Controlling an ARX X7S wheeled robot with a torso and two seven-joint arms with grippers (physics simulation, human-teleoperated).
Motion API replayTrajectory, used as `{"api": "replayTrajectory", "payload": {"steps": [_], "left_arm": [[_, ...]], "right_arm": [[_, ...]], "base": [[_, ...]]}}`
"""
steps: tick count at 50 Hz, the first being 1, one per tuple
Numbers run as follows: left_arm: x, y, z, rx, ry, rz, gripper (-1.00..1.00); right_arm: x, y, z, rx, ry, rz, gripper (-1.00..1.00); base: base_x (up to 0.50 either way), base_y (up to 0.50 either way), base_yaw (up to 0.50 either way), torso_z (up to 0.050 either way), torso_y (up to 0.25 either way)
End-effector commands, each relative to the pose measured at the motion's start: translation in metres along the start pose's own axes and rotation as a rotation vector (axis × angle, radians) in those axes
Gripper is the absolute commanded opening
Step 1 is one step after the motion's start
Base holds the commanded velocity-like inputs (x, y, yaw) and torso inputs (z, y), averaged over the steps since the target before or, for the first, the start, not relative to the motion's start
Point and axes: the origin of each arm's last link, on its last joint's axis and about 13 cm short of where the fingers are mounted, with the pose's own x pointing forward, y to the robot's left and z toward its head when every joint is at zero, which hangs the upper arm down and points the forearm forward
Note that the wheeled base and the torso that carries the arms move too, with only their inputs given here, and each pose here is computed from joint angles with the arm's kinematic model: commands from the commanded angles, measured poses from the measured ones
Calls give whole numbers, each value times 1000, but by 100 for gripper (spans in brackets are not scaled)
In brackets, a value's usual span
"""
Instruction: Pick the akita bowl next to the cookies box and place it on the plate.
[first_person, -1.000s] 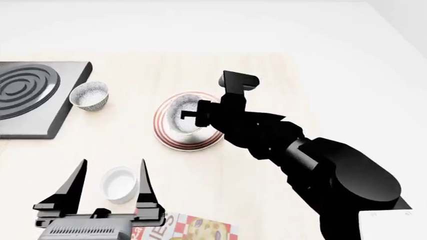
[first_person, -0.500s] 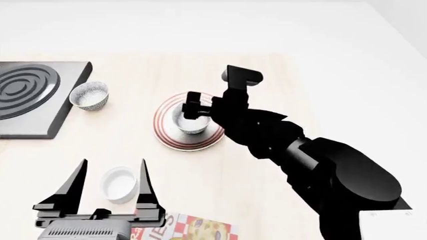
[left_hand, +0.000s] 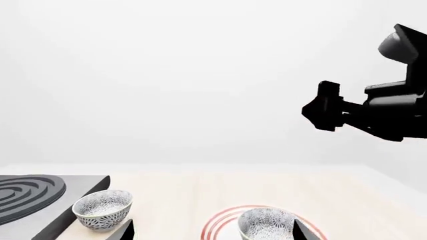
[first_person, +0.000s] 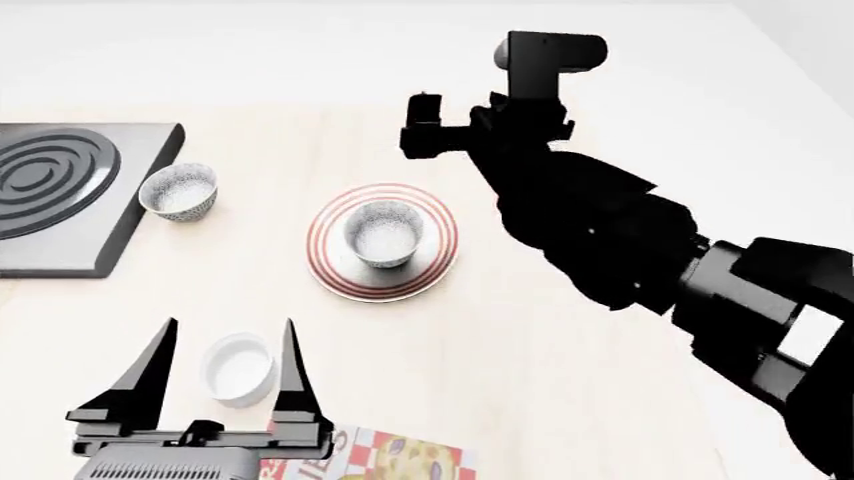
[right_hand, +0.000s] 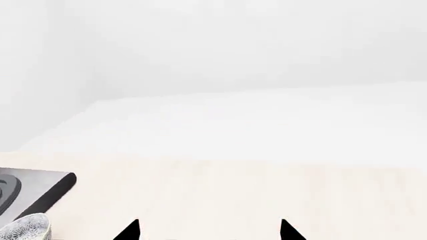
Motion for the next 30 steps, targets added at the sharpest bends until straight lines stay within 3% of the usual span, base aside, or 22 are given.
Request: {"api": "replayTrajectory", "payload": {"steps": [1,14,23,30], "left_arm": [[-1,1,1,-4,-3,-2,100],[0,1,3,-5,-6,-1,100],[-1,1,3,-2,-7,-5,100],[-1,1,3,-1,-7,-8,100]], "right_arm": [[-79,-26,33,-43,-269,-96,100],[-145,-60,16,-79,-417,-239,100],[-171,-67,-6,-122,-471,-278,100],[-181,-70,-16,-105,-472,-296,100]], "base": [[0,0,0,0,170],[0,0,0,0,250],[0,0,0,0,250],[0,0,0,0,250]]}}
